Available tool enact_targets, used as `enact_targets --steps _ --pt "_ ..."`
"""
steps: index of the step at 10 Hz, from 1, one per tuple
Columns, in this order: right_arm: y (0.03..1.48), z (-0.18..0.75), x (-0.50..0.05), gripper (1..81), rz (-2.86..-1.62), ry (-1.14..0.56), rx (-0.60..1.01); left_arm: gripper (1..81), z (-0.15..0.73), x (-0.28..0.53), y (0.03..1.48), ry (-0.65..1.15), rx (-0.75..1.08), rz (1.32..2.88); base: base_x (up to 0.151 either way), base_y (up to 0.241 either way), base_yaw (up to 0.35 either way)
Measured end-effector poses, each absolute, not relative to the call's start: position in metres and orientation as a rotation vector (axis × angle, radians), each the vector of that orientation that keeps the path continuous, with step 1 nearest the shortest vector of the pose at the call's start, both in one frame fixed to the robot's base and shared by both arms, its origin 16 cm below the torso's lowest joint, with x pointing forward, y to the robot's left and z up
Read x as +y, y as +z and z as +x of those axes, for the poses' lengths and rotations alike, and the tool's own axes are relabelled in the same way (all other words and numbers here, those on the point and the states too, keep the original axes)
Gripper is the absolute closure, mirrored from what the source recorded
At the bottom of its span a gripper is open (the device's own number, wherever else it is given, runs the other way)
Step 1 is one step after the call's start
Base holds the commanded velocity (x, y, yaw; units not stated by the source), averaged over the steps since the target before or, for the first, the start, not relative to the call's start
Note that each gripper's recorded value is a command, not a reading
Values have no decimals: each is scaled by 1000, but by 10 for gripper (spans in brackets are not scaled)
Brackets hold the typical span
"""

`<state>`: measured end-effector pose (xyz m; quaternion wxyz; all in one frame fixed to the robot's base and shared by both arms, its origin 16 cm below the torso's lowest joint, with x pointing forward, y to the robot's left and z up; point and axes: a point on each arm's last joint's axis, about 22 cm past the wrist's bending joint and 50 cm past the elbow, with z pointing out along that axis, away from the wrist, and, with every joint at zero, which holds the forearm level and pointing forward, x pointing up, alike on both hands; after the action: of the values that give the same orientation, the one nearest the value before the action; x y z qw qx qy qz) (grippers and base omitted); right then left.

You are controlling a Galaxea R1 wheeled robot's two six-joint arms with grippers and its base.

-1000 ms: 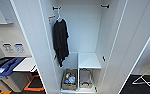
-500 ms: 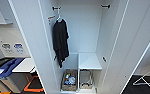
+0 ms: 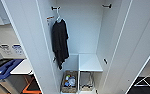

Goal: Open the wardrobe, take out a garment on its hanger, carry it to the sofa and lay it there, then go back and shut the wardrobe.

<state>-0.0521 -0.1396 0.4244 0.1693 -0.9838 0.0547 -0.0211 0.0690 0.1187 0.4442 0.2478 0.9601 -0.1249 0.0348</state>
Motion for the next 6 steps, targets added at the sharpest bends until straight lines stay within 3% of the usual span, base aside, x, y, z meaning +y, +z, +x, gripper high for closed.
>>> enact_targets --steps 1,6 --pt "424 -53 -140 10 -2796 -58 155 10 69 118 444 94 -340 2617 83 0 0" --pt "425 -54 -140 10 -2797 -55 157 10 70 118 444 95 -332 2617 0 0 0"
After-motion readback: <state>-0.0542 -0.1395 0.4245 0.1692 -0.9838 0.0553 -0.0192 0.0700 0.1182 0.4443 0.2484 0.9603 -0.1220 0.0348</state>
